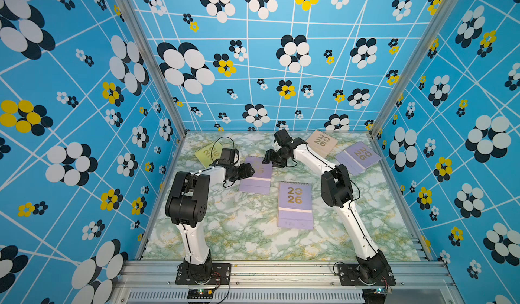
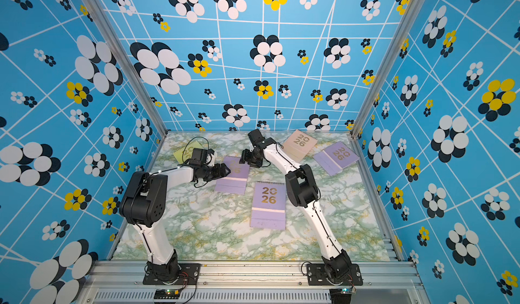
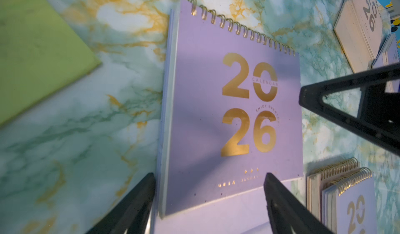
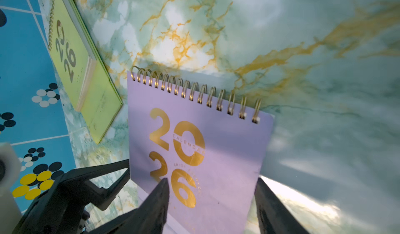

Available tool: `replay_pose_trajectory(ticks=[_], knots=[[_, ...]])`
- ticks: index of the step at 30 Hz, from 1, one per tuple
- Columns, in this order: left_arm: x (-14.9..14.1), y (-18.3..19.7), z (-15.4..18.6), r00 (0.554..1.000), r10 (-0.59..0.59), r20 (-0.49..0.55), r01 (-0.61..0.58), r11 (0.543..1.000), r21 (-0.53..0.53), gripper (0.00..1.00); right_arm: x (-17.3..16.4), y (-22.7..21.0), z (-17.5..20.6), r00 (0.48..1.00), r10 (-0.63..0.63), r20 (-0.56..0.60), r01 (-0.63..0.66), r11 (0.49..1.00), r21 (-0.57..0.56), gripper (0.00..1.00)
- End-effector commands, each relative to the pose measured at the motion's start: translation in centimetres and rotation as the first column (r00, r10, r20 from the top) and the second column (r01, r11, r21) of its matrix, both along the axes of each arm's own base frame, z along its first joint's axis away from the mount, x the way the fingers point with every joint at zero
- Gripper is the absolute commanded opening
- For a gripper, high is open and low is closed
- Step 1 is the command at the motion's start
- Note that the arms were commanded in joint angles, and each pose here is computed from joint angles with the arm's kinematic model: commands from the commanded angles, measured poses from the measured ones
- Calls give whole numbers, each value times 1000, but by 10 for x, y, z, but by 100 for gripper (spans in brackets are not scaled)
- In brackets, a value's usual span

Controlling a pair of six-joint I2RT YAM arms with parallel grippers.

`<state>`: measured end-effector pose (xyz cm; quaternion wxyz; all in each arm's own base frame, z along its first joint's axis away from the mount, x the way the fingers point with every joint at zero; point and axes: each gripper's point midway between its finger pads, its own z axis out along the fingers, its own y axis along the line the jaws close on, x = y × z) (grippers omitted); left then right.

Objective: Stack the calendars
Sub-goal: Adjust the calendar at the center of the board.

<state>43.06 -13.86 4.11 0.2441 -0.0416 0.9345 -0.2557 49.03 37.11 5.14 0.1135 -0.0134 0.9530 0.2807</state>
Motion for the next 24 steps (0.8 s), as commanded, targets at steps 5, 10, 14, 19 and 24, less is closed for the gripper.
replay_pose_trajectory(ticks=[5,10,14,19,24], knots=[[-45,16,4,999,24,-49,-21,998,58,81,-23,23,-4,996,83,-34,-82,996,15,63],[-60,22,12,999,34,-33,-31,997,72,81,-33,28,-5,995,97,-38,-97,995,1,63],[-54,30,26,999,41,18,-43,994,98,81,-36,25,-5,995,92,-38,-92,996,-11,63],[-31,31,39,996,50,75,-56,995,80,81,-37,19,-9,996,82,-41,-84,996,-38,63],[-11,28,29,996,44,73,-50,996,77,79,-37,18,-9,996,76,-40,-78,996,-40,63]])
